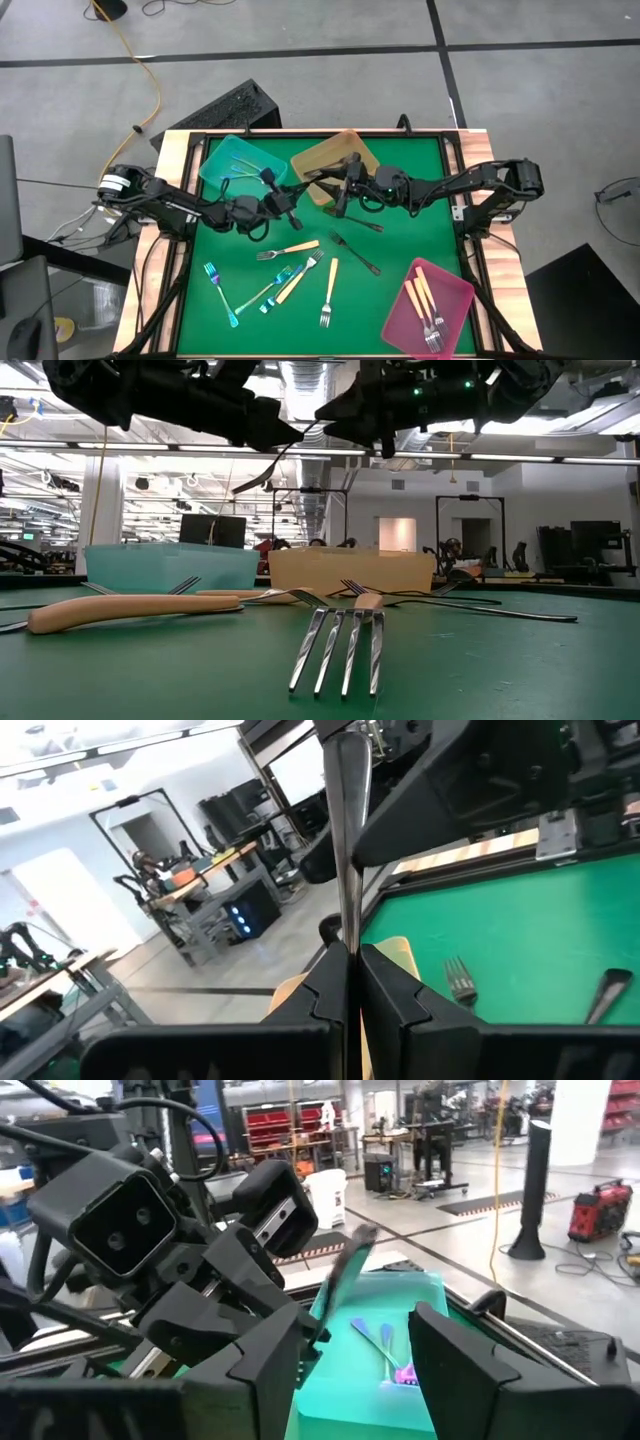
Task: Sort silverware by color (type)
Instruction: Put the black fork into the yellow bin
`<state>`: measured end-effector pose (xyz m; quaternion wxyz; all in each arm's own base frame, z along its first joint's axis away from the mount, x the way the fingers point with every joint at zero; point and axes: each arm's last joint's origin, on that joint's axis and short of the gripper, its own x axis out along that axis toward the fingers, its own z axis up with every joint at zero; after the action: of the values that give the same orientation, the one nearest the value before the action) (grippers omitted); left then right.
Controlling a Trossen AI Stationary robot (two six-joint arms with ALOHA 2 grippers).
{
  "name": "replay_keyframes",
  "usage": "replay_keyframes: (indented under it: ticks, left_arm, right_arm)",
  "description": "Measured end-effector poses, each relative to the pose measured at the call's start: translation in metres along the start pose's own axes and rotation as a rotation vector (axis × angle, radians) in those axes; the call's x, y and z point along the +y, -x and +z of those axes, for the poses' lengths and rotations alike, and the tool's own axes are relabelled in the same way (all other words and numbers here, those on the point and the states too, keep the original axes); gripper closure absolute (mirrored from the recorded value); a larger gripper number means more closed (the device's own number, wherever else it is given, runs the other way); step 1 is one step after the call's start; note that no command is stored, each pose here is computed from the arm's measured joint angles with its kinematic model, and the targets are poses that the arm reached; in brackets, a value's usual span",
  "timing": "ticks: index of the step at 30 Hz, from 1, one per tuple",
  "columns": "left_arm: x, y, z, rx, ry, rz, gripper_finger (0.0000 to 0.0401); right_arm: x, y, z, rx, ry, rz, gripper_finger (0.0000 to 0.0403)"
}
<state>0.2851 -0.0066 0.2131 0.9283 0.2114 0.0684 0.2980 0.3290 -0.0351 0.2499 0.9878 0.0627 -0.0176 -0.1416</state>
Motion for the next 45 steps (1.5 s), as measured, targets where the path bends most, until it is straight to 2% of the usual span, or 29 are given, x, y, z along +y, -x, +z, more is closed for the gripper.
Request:
replay_keyframes:
  ticks: [8, 13, 21, 31, 39, 45]
  left_arm:
    - [0.001, -0.002, -0.001, -0.007, 0.003, -0.014, 0.0401]
    - [0.004, -0.004, -0.002, -0.001, -0.038, -0.003, 0.0401]
    - [0.007, -0.006, -0.003, 0.013, -0.157, 0.022, 0.0401]
    - [0.007, -0.006, -0.004, 0.017, -0.151, 0.020, 0.0401]
    - [0.008, -0.008, -0.007, 0.033, -0.112, -0.001, 0.0400]
    - [0.009, -0.010, -0.009, 0.027, -0.073, -0.026, 0.0371]
  right_arm:
    - [-0.004, -0.001, 0.005, -0.052, -0.019, -0.021, 0.0197]
    - [-0.009, -0.002, 0.006, -0.062, -0.100, -0.062, 0.0210]
    - [-0.012, -0.002, 0.006, -0.058, -0.103, -0.072, 0.0267]
    - [-0.012, -0.002, 0.004, -0.035, -0.098, -0.071, 0.0379]
    - [-0.013, -0.002, 0.003, -0.025, -0.089, -0.074, 0.0379]
    - [-0.013, -0.002, 0.002, -0.023, -0.085, -0.085, 0.0379]
